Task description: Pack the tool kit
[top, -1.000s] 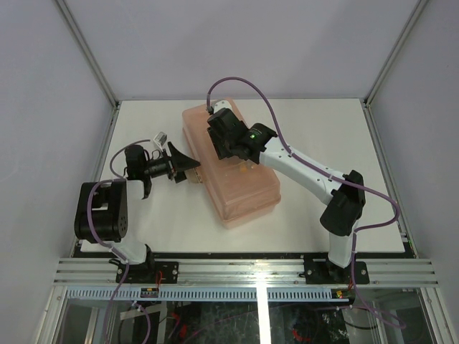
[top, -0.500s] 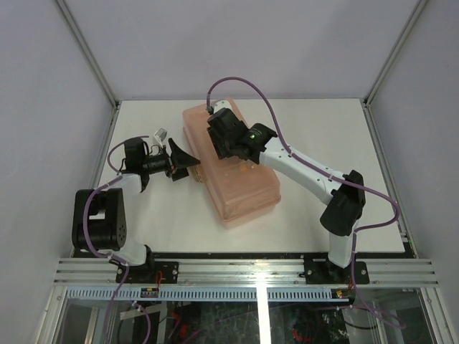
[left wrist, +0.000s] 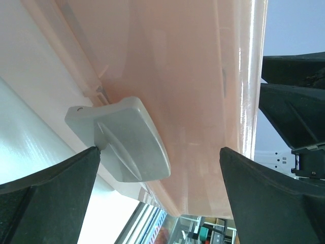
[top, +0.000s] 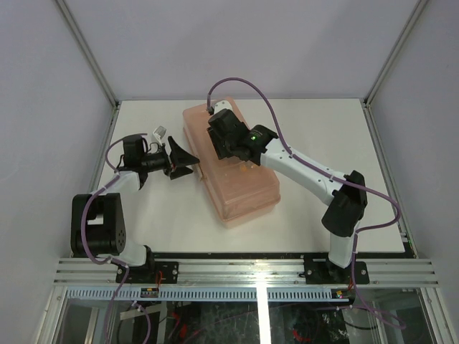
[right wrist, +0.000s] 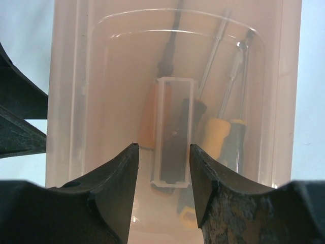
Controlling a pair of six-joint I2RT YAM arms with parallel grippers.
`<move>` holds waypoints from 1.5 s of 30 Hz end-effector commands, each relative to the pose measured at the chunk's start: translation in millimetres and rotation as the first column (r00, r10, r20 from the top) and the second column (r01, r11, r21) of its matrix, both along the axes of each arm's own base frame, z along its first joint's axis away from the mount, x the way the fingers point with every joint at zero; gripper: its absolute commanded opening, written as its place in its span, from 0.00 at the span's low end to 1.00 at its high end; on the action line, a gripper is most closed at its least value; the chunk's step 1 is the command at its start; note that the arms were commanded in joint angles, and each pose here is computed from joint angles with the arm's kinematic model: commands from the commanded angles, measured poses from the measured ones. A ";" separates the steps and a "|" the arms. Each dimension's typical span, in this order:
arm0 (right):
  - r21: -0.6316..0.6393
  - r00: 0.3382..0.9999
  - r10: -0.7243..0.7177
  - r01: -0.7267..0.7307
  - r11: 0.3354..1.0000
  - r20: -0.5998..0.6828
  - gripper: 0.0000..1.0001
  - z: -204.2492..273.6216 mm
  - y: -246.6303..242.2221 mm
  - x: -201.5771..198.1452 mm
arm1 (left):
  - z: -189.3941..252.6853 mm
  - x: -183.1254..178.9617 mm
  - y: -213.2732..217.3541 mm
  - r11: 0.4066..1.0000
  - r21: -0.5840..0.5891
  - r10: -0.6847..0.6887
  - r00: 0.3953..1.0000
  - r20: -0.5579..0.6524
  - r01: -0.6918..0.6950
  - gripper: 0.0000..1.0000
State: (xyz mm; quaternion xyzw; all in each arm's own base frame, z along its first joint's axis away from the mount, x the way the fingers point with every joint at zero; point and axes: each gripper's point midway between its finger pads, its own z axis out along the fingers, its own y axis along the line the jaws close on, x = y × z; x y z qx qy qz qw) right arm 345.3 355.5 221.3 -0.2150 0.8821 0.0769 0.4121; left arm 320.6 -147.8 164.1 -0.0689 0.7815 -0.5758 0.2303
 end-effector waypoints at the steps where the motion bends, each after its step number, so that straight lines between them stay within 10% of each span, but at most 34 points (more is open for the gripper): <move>1: 0.103 0.998 0.046 -0.049 0.993 0.032 0.51 18.2 20.1 -5.8 | 37.9 5.7 -8.4 0.999 0.002 -0.044 0.987 0.155 0.044 1.00; 18: 0.088 0.999 0.040 -0.043 0.995 0.031 0.51 17.1 13.5 -5.7 | 13.4 -1.2 -7.7 1.000 -0.004 -0.004 0.995 0.100 0.005 0.78; 35: 0.080 0.999 0.043 -0.043 0.996 0.002 0.49 7.3 16.5 -6.3 | -7.1 5.0 -23.6 0.999 -0.026 -0.031 0.997 0.066 0.032 0.02; 45: 0.065 0.999 0.044 -0.043 0.997 -0.013 0.48 2.4 14.1 -7.8 | -28.1 7.0 -35.9 0.998 -0.018 -0.056 0.998 0.039 0.057 0.00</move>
